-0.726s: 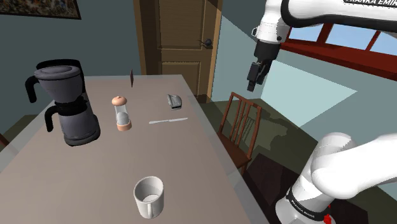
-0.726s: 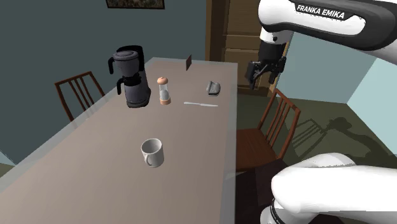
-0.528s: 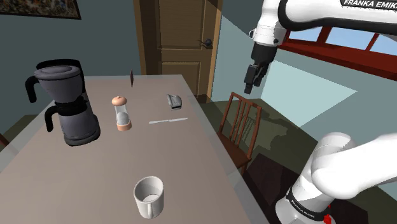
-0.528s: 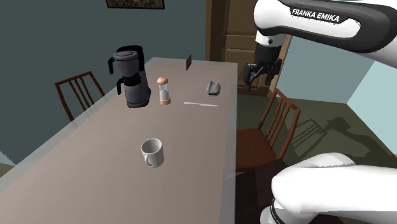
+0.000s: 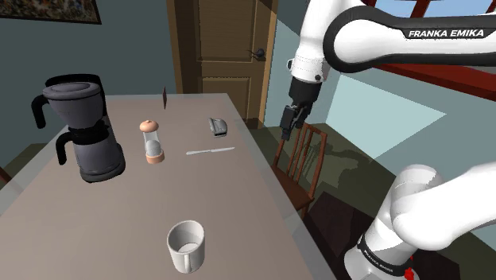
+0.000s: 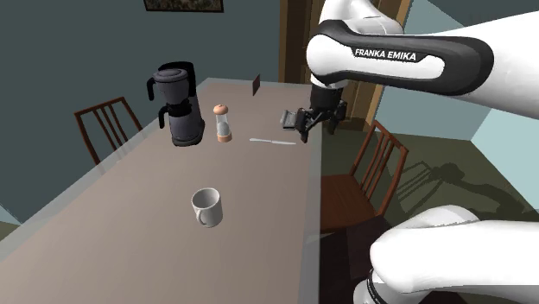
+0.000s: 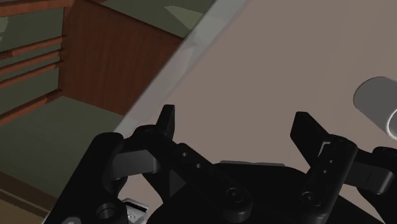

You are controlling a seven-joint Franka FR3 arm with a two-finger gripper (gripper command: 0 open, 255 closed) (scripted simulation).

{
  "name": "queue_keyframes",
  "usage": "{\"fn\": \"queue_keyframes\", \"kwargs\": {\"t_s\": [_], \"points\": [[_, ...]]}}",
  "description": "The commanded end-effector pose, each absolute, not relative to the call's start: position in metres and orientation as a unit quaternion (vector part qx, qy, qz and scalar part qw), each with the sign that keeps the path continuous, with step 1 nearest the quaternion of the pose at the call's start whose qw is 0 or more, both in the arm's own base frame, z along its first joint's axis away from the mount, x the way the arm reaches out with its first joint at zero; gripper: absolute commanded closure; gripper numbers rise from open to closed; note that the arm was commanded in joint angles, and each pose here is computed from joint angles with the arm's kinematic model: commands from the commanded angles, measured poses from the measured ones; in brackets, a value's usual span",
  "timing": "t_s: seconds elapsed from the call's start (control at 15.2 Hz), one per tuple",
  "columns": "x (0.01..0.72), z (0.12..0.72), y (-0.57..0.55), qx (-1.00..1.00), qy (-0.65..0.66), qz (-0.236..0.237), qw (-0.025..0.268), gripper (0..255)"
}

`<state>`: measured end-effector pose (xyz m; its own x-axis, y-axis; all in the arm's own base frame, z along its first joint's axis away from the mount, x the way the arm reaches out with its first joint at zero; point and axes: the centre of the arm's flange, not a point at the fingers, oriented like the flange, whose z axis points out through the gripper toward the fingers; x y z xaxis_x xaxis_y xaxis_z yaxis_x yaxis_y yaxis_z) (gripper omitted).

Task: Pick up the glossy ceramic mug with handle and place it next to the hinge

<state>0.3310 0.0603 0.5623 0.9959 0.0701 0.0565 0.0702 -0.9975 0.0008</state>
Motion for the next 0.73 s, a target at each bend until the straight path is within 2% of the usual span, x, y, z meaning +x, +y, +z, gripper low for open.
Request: {"fn": "queue_keyframes", "kwargs": {"t_s": [0.0, 0.66], "points": [[0.339, 0.547, 0.082, -0.999, -0.039, -0.030, 0.004, 0], [0.364, 0.479, 0.189, -0.997, -0.059, -0.038, 0.016, 0]]}}
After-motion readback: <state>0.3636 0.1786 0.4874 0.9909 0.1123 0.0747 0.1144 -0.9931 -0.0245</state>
